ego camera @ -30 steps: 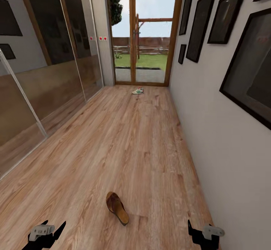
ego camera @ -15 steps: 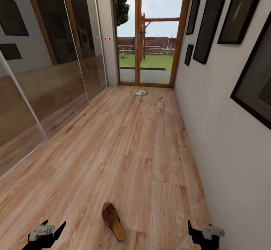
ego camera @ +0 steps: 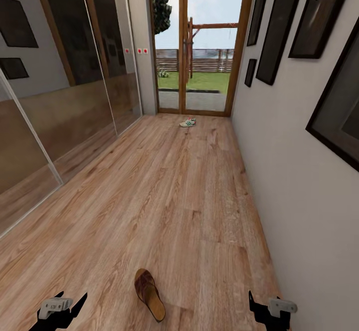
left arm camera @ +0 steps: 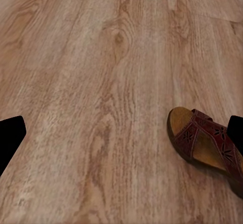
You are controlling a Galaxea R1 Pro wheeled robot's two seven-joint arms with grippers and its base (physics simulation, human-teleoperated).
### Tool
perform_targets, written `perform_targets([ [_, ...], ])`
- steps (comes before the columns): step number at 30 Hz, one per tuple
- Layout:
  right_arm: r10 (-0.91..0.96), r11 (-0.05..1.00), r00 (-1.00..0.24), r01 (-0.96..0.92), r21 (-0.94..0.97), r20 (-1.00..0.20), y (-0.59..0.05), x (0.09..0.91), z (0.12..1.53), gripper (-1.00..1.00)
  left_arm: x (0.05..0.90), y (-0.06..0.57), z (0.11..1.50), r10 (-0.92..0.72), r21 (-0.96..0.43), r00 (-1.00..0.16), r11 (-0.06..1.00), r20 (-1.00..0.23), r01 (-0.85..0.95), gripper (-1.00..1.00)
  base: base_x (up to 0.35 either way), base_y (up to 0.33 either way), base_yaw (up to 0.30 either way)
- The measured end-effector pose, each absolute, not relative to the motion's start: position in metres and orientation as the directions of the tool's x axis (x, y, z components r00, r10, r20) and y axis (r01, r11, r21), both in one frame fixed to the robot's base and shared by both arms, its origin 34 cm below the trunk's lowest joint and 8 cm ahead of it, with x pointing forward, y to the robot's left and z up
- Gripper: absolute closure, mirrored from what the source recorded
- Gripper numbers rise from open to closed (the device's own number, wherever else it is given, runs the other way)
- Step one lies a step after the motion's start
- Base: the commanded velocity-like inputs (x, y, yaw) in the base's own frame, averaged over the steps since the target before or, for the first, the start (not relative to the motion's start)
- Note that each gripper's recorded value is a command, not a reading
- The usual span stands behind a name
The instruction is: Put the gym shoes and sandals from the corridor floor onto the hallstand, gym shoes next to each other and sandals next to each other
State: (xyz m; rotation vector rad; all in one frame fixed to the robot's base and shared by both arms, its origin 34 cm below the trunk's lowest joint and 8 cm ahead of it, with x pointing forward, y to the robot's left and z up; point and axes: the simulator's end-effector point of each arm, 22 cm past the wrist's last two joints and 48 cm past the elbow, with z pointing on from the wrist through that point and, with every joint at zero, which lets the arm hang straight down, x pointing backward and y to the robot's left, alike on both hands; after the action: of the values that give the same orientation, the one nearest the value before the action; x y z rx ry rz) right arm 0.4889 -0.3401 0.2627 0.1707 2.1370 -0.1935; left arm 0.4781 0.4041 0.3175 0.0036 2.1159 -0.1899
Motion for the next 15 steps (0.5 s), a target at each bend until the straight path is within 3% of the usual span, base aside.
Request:
perform_targets([
  [15, 0.046, 0.979, -0.536, 0.193, -0.070, -0.843, -0.3386, 0.4909, 0.2638, -1.00, 0.4776, 0.4034, 0.3168, -0.075, -0.137, -0.527, 0.988, -0.846, 0.078, -1.00, 0.000, 0.000, 0.000],
])
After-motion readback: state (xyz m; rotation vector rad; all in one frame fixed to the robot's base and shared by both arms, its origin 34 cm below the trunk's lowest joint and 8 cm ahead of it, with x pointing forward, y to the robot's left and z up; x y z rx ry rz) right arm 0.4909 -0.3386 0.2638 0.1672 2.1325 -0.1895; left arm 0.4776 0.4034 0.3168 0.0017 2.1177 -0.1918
